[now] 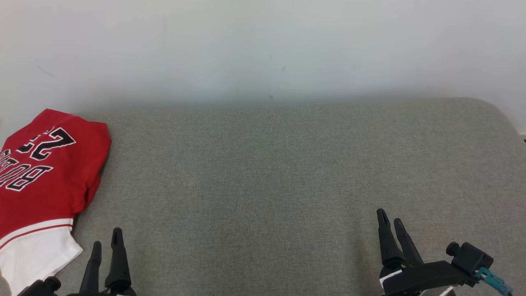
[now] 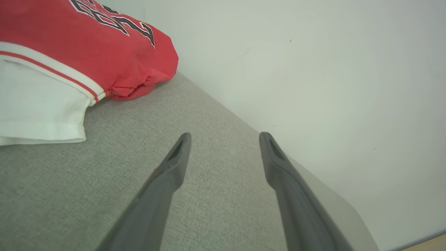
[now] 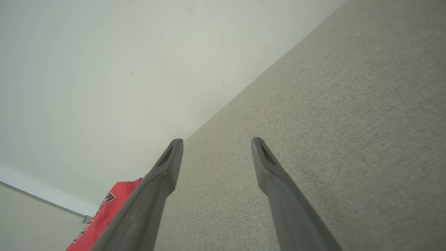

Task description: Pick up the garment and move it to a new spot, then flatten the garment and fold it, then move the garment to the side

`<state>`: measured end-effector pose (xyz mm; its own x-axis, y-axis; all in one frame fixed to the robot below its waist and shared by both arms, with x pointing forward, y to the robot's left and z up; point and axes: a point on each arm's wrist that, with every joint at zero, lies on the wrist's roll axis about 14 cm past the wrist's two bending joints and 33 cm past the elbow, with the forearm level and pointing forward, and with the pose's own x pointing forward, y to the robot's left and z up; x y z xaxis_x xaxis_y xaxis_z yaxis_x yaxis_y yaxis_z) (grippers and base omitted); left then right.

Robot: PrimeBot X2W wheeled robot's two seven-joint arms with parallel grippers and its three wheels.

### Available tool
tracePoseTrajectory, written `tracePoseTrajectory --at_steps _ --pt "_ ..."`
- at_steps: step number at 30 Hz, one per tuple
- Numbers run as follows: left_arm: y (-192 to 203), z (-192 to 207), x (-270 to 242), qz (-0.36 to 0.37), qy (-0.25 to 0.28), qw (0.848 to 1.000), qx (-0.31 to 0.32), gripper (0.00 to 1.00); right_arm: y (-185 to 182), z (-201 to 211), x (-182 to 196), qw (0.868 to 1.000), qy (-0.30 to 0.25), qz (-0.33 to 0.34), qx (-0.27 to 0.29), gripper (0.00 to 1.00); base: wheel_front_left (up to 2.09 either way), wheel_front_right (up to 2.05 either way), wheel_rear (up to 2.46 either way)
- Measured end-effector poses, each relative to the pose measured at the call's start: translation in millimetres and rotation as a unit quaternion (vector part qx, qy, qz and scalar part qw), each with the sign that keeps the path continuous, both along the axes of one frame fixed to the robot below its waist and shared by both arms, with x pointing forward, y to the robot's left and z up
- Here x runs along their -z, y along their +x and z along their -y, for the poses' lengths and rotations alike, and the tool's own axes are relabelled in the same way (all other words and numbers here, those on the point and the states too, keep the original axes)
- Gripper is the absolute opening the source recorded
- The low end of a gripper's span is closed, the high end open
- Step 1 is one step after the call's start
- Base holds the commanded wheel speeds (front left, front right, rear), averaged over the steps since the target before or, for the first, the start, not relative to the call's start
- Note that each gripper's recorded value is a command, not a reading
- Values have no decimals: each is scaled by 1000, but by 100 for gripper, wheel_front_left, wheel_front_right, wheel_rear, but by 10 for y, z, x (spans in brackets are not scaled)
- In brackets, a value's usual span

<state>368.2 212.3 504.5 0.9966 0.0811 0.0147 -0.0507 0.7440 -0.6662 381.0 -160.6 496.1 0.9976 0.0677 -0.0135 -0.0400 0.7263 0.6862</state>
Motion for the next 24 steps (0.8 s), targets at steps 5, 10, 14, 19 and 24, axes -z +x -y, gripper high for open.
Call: tracePoseTrajectory --at_steps 5,10,14,19,24 --pt "-12 -1 -27 4 35 999 3 100 -1 -31 -18 999 -32 7 -6 100 0 0 0" --pt "-35 7 -13 2 70 998 8 100 0 -63 -40 997 -73 17 -12 100 0 0 0" --pt "-36 11 -29 4 98 995 11 100 2 -86 -69 995 -97 25 -15 100 0 0 0" --pt "-43 22 -54 10 127 992 12 100 1 -107 -98 991 -124 36 -19 100 0 0 0" --pt "-41 34 -82 15 153 988 15 100 -1 -121 -117 988 -150 43 -21 100 0 0 0"
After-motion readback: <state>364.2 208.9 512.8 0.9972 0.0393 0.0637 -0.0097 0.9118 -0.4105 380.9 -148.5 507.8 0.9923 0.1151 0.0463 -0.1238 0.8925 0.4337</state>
